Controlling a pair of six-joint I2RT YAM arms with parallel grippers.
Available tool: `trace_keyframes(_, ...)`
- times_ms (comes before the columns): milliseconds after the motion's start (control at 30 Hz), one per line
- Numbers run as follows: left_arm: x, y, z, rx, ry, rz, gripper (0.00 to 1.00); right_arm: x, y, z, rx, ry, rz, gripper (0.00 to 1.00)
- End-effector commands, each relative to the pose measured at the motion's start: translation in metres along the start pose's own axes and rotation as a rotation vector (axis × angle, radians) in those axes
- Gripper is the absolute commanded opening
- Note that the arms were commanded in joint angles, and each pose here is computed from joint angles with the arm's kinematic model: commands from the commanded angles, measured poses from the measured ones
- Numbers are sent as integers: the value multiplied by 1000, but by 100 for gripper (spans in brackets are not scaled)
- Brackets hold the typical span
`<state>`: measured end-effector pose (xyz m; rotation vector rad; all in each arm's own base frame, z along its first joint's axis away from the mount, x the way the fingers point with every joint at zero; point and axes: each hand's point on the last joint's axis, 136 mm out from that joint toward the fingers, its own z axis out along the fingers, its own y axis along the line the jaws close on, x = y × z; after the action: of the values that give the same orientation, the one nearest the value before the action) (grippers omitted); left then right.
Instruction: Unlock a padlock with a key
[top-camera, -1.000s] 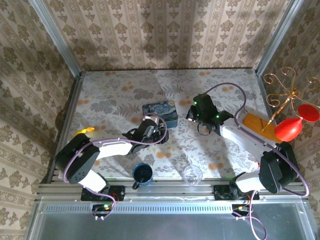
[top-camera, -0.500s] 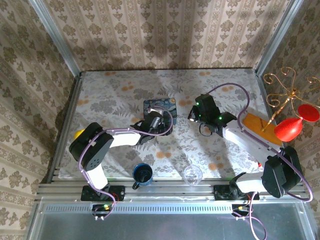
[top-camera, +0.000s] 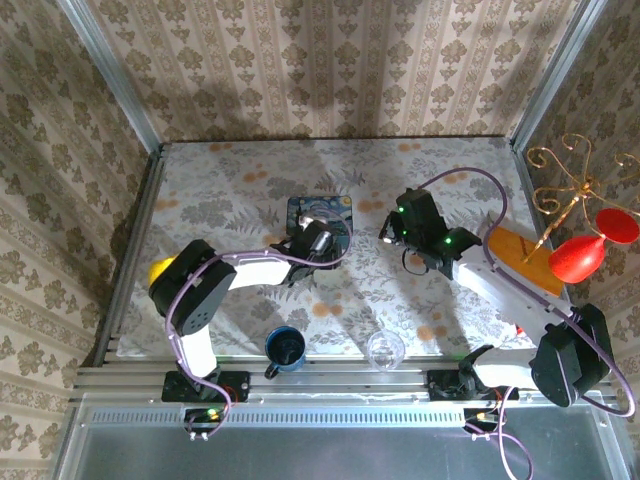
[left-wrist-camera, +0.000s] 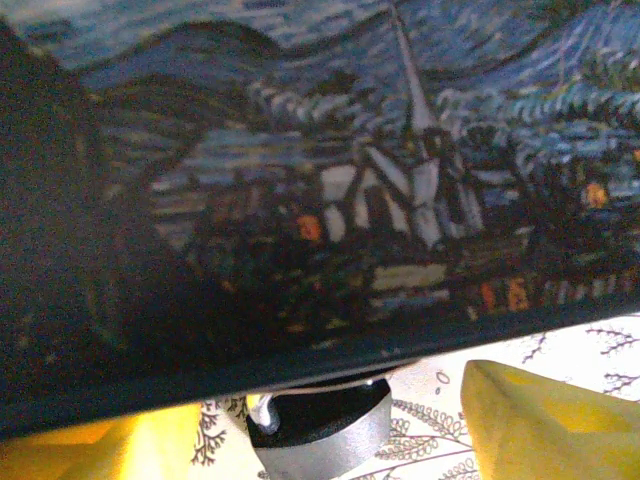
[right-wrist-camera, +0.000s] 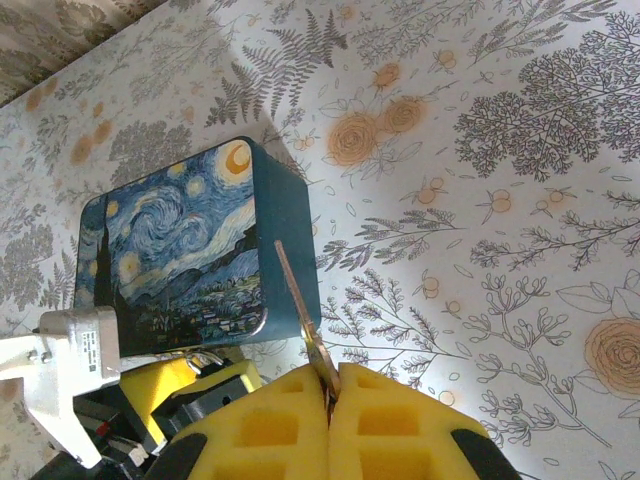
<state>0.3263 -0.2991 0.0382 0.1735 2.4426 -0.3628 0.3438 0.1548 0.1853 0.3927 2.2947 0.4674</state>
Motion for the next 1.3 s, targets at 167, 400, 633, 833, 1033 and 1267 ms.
trace_keyframes(167, -3, 8, 1, -111, 5, -14, 67, 2, -10, -4, 34, -15, -4, 0)
trace_keyframes(400, -2, 6, 4, -97, 7, -21, 63, 1, -10, -5, 33, -23, -3, 0)
trace_keyframes(633, -3, 13, 6, -161, 8, -35, 62, 2, -10, -3, 30, -21, 0, 0)
trace_keyframes(833, -6, 14, 5, -201, -4, -15, 61, 2, -9, -3, 28, -21, 1, 0)
trace_keyframes(1033, -6, 11, 10, -211, -2, -21, 59, 4, -10, -1, 29, -16, 0, 0)
trace_keyframes(1267, -11, 9, 11, -244, -10, -15, 59, 4, -9, 0, 25, -14, 2, 0)
